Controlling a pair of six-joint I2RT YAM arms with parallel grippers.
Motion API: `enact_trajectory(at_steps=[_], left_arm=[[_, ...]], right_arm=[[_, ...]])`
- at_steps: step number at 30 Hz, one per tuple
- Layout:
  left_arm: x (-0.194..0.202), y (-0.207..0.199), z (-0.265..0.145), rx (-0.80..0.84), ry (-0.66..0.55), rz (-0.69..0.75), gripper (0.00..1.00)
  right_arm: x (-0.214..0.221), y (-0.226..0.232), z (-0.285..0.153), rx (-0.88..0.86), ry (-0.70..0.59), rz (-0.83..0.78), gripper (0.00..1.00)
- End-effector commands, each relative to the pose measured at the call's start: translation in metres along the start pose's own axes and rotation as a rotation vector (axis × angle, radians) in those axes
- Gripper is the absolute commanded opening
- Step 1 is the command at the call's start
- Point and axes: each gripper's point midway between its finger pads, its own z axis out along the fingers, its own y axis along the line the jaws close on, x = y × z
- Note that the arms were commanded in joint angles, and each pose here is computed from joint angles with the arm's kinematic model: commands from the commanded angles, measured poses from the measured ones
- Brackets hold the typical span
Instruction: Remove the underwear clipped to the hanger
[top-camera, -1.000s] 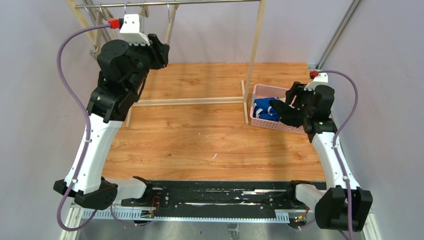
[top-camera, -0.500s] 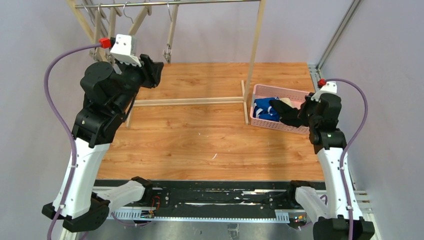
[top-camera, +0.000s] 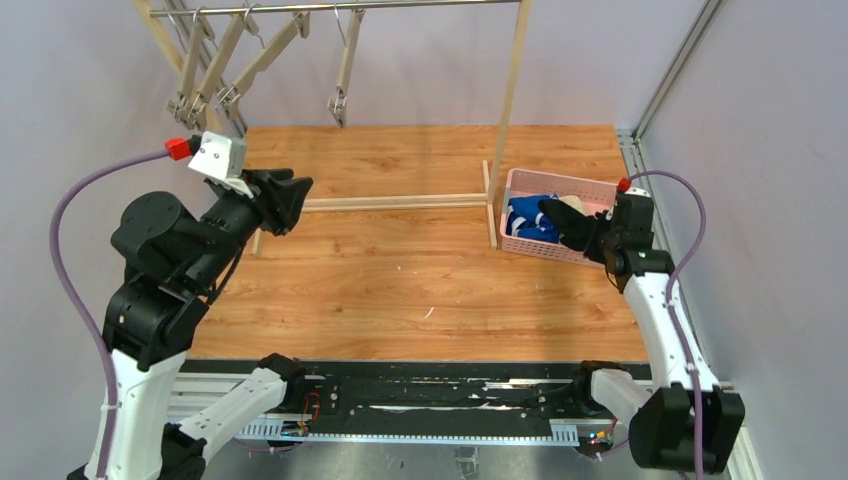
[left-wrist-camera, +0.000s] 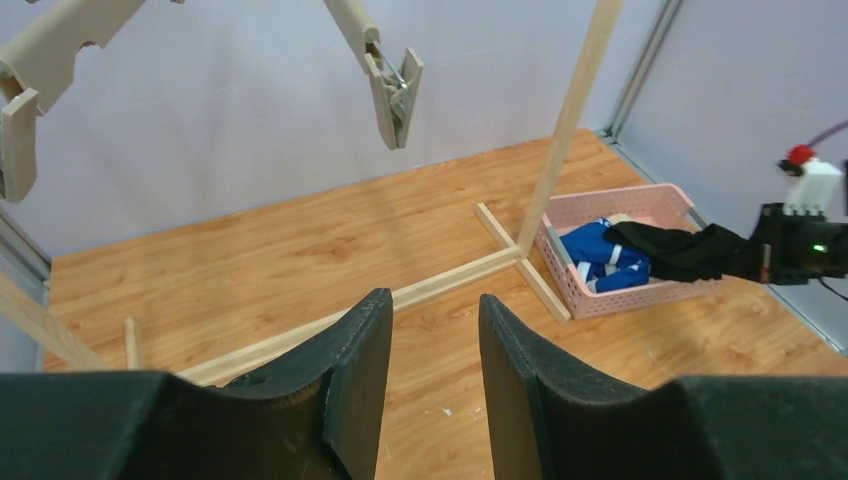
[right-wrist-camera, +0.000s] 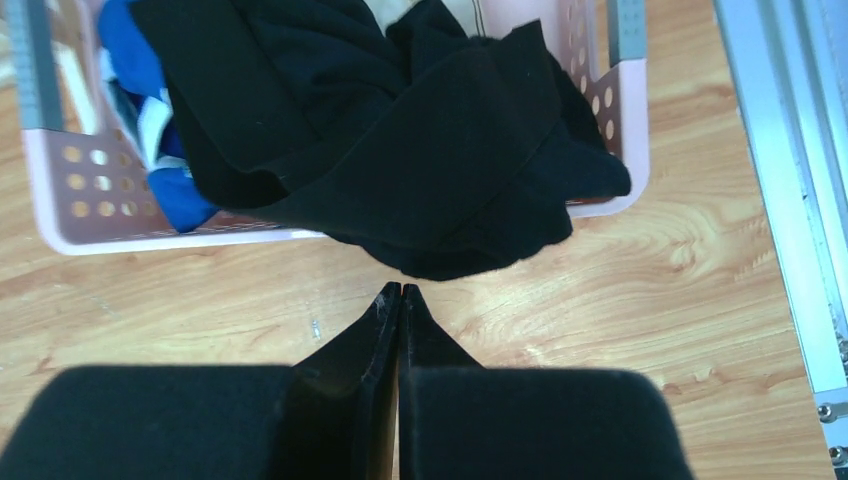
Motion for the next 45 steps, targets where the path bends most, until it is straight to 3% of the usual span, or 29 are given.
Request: enact_trajectory(at_steps=[1, 5, 10, 12, 14, 19, 30, 36, 41, 45], left_arm=[[0.013, -0.008, -0.011, 0.053, 0.042, 0.006, 0.45], [0.02, -0.013, -0.022, 0.08, 0.048, -0.011, 0.45], [0.052, -0.001, -0.036, 0.016, 0.11, -0.009, 0.44], [0.067, 0.007, -0.041, -0.023, 0.142, -0.007, 0.44], [0.081, 0.013, -0.046, -0.054, 0.158, -0.011, 0.44], [0.105, 0.031, -0.058, -0.155, 0.167, -0.02, 0.44], [0.145, 0.06, -0.07, -0.323, 0.199, -0.054, 0.43], [0.163, 0.07, -0.076, -0.382, 0.207, -0.055, 0.43], [0.164, 0.077, -0.084, -0.415, 0.182, -0.039, 0.44], [0.163, 0.076, -0.086, -0.411, 0.173, -0.038, 0.45]], right_arm=[[-0.009, -0.006, 0.026, 0.043, 0.021, -0.007, 0.01], [-0.026, -0.005, 0.051, 0.055, 0.055, -0.021, 0.02], [-0.052, 0.018, 0.054, -0.061, 0.054, -0.039, 0.01], [-0.059, 0.02, 0.047, -0.067, 0.025, -0.033, 0.07], [-0.062, 0.017, 0.036, -0.055, 0.004, -0.031, 0.19], [-0.066, 0.013, 0.003, -0.057, -0.1, -0.019, 0.34], [-0.063, 0.01, -0.1, -0.121, -0.308, -0.036, 0.45], [-0.059, 0.004, -0.155, -0.138, -0.466, -0.029, 0.46], [-0.059, -0.009, -0.185, -0.099, -0.588, 0.012, 0.45], [-0.059, -0.011, -0.189, -0.093, -0.591, 0.016, 0.48]])
